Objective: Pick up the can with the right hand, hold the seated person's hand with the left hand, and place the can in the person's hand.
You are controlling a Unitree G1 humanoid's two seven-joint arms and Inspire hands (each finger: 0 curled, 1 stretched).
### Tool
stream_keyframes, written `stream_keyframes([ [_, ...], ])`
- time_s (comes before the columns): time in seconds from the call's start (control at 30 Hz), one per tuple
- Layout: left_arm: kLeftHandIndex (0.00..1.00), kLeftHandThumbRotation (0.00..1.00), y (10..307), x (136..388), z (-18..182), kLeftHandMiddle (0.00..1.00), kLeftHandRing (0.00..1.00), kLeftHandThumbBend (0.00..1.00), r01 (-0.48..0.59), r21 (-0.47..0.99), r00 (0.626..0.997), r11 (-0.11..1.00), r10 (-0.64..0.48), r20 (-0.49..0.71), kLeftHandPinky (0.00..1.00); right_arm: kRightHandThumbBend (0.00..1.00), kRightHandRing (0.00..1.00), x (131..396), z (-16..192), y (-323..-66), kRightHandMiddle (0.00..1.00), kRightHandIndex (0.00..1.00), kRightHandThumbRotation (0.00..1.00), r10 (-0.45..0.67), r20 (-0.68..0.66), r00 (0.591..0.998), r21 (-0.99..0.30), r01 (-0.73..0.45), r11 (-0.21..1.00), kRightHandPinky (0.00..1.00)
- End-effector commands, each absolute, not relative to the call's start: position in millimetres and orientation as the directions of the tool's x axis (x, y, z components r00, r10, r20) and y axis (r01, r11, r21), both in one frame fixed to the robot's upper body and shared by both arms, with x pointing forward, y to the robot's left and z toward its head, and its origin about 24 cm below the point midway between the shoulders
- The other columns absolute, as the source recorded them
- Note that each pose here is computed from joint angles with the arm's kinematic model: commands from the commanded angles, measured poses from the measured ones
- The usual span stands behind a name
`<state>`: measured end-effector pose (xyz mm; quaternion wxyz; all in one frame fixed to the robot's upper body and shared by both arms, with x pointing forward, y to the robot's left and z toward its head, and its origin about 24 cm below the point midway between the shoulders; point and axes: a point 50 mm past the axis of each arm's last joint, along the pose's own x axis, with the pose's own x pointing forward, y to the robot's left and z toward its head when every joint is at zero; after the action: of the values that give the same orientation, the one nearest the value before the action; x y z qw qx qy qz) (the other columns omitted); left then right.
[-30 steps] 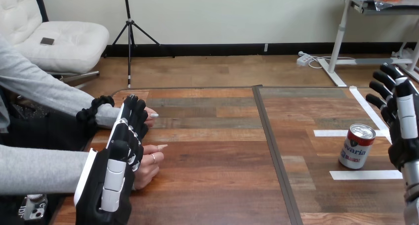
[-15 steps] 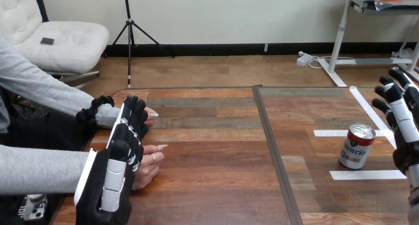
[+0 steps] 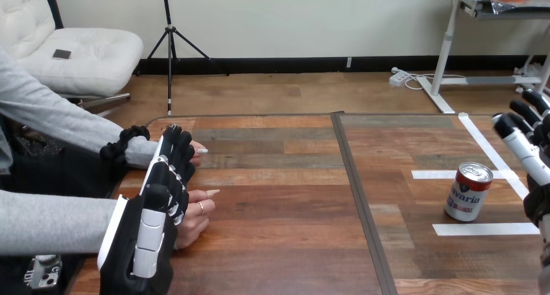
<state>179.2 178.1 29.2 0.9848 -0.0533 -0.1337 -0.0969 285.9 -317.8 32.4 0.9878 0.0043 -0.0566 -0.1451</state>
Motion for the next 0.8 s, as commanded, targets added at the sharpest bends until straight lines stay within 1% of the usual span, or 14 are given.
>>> stream_keyframes([
  [0.0,1.0,0.95,177.0,190.2,40.1,1.0,1.0,0.79,0.217,-0.079,0.925,0.973,-0.18,0.334,1.0,1.0,0.9,307.3,64.7,-316.6,0.89,0.91,0.2,-0.267,0.217,0.939,0.026,0.268,0.963,0.85],
  [0.03,1.0,0.95,177.0,190.2,40.1,1.0,1.0,0.79,0.218,-0.079,0.926,0.973,-0.18,0.333,1.0,1.0,0.91,307.4,64.6,-316.6,0.9,0.92,0.17,-0.268,0.217,0.939,0.029,0.268,0.963,0.86],
  [0.2,1.0,0.95,176.7,190.2,40.2,1.0,1.0,0.78,0.213,-0.079,0.926,0.974,-0.175,0.334,1.0,1.0,0.91,307.6,64.1,-316.6,0.91,0.93,0.11,-0.27,0.208,0.94,0.03,0.269,0.963,0.87],
  [0.57,1.0,0.95,176.7,191.4,39.9,1.0,1.0,0.77,0.219,-0.083,0.923,0.972,-0.179,0.341,1.0,1.0,0.93,307.6,63.8,-316.2,0.93,0.96,0.06,-0.267,0.203,0.942,0.02,0.269,0.963,0.87],
  [0.77,1.0,0.95,176.4,191.3,40.2,1.0,1.0,0.74,0.224,-0.102,0.922,0.969,-0.178,0.343,1.0,1.0,0.95,307.7,63.7,-316.1,0.95,0.98,0.03,-0.264,0.202,0.943,0.015,0.267,0.964,0.9],
])
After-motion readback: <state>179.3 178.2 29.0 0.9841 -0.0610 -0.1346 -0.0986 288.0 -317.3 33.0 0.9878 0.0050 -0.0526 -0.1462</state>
